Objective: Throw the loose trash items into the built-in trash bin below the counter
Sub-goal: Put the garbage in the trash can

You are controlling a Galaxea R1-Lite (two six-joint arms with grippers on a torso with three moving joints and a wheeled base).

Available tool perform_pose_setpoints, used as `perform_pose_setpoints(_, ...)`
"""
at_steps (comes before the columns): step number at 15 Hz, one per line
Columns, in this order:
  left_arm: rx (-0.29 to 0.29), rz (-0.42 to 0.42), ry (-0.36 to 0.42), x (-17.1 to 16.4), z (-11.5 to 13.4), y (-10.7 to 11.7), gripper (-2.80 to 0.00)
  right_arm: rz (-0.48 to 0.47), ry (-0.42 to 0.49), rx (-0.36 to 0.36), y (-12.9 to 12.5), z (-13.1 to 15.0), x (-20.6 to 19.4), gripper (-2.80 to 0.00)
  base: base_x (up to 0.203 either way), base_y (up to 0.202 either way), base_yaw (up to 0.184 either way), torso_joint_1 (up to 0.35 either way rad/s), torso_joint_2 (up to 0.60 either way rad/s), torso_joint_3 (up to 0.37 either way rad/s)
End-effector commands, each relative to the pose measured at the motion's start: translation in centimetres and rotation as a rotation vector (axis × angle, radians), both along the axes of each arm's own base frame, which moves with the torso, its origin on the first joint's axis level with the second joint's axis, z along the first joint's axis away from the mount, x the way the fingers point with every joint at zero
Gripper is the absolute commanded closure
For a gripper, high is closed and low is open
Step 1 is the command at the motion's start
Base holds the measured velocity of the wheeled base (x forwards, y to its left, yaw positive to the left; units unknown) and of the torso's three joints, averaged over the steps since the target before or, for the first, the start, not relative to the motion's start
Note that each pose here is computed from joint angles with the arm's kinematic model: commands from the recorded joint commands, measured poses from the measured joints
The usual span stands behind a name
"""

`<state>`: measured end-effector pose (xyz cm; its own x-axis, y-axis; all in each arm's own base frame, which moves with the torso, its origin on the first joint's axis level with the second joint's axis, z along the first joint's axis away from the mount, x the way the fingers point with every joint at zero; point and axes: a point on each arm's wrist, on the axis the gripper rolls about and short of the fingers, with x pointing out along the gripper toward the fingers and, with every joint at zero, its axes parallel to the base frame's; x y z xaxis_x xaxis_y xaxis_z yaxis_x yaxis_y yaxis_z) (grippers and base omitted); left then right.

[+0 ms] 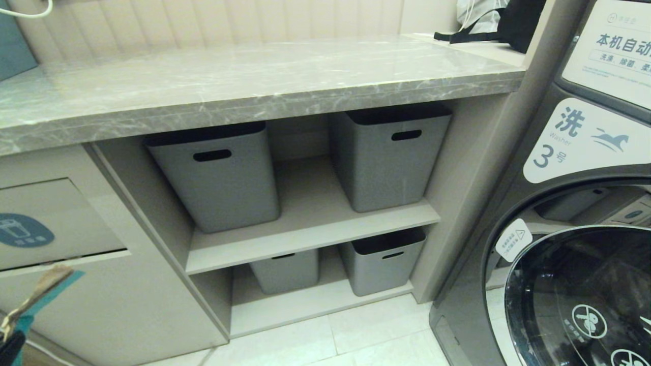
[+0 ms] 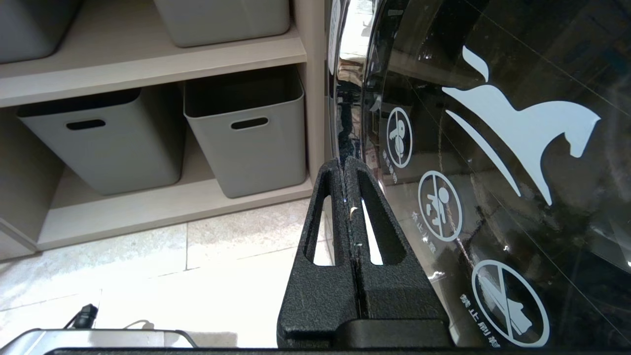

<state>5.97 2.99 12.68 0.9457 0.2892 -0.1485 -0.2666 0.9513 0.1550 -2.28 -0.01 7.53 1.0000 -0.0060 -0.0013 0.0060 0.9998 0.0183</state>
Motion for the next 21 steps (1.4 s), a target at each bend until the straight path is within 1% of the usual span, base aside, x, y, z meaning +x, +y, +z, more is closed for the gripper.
perform_pose_setpoints(1, -0.016, 0.07, 0.025, 0.5, -0.1, 0.9, 0.0, 0.0, 0.0, 0.0, 0.0, 0.0, 0.0, 0.0, 0.0, 0.0, 0.0, 0.0, 0.0, 0.0)
perform_pose_setpoints(4, -0.031, 0.125, 0.031, 1.6, 0.0, 2.2, 0.0, 0.0, 0.0, 0.0, 0.0, 0.0, 0.0, 0.0, 0.0, 0.0, 0.0, 0.0, 0.0, 0.0)
perform_pose_setpoints(6, -0.066, 0.147, 0.027, 2.5, -0.1, 3.1, 0.0, 0.0, 0.0, 0.0, 0.0, 0.0, 0.0, 0.0, 0.0, 0.0, 0.0, 0.0, 0.0, 0.0)
perform_pose_setpoints(7, -0.077, 0.153, 0.025, 3.0, -0.1, 3.6, 0.0, 0.0, 0.0, 0.0, 0.0, 0.0, 0.0, 0.0, 0.0, 0.0, 0.0, 0.0, 0.0, 0.0)
perform_pose_setpoints(11, -0.092, 0.156, 0.027, 5.7, -0.4, 5.8, 0.0, 0.0, 0.0, 0.0, 0.0, 0.0, 0.0, 0.0, 0.0, 0.0, 0.0, 0.0, 0.0, 0.0)
perform_pose_setpoints(14, -0.078, 0.153, 0.0, 8.2, -0.3, 7.7, 0.0, 0.0, 0.0, 0.0, 0.0, 0.0, 0.0, 0.0, 0.0, 0.0, 0.0, 0.0, 0.0, 0.0)
perform_pose_setpoints(16, -0.067, 0.14, -0.02, 9.3, -0.5, 8.6, 0.0, 0.0, 0.0, 0.0, 0.0, 0.0, 0.0, 0.0, 0.0, 0.0, 0.0, 0.0, 0.0, 0.0)
perform_pose_setpoints(20, -0.034, 0.072, -0.076, 10.6, -1.3, 9.4, 0.0, 0.0, 0.0, 0.0, 0.0, 0.0, 0.0, 0.0, 0.0, 0.0, 0.0, 0.0, 0.0, 0.0)
perform_pose_setpoints(21, -0.037, 0.067, -0.073, 10.9, -1.7, 9.7, 0.0, 0.0, 0.0, 0.0, 0.0, 0.0, 0.0, 0.0, 0.0, 0.0, 0.0, 0.0, 0.0, 0.0)
